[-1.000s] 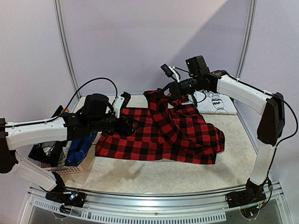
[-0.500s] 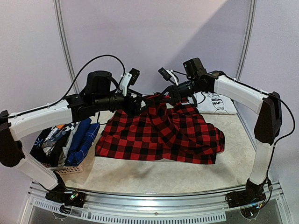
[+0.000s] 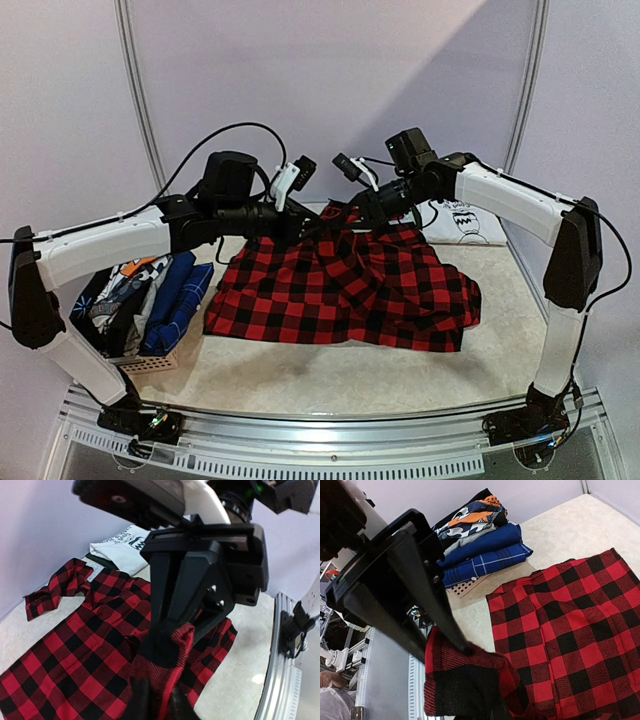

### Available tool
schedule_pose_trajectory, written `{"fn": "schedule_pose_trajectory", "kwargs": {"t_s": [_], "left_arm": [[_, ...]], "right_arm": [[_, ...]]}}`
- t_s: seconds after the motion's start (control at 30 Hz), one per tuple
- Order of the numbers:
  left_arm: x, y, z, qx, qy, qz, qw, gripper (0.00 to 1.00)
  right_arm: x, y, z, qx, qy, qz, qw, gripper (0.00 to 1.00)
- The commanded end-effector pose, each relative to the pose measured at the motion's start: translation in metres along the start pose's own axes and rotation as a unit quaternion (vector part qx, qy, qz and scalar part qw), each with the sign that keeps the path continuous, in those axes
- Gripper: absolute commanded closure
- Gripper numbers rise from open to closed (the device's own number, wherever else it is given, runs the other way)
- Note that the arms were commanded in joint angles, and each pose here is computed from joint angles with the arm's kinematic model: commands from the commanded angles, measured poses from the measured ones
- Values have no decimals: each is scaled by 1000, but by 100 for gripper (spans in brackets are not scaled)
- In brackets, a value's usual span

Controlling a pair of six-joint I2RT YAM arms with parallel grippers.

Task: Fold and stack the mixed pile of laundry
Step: Fold the flattened shirt at the center of the board.

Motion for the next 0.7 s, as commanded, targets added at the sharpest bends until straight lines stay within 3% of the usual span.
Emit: {"fn": "schedule_pose_trajectory", "kwargs": {"t_s": [0.0,0.07,0.33,0.43,0.67], "left_arm": [[1,6,-10,-10,19,10,1000,99],[0,8,-12,-17,20,21,999,100],[-8,20,-14,-61,15,104,993,100],[-10,22,-16,-74,15,120,990,100],[-19,28,-16,-99,18,166,981,100]], "right_arm": [[-2,3,9,-14,-7,-7,1000,95],[-3,3,9,-11,-7,-18,1000,92],[-15,-7,0,26,-29,-145,989,42],[-29,-4,-9,44,-50,-214,975,28],[-65,3,-44,122,-91,-365,919,14]]}}
Point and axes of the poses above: each gripper's point midway between its finger pads, its own x axis out along the fingers, its own y axis along the line the jaws close on, z = x × y, the point moved 9 cm from there along -x, back along the fingers, and after that the axes turned 1 degree about -x, right-handed, at the moved point
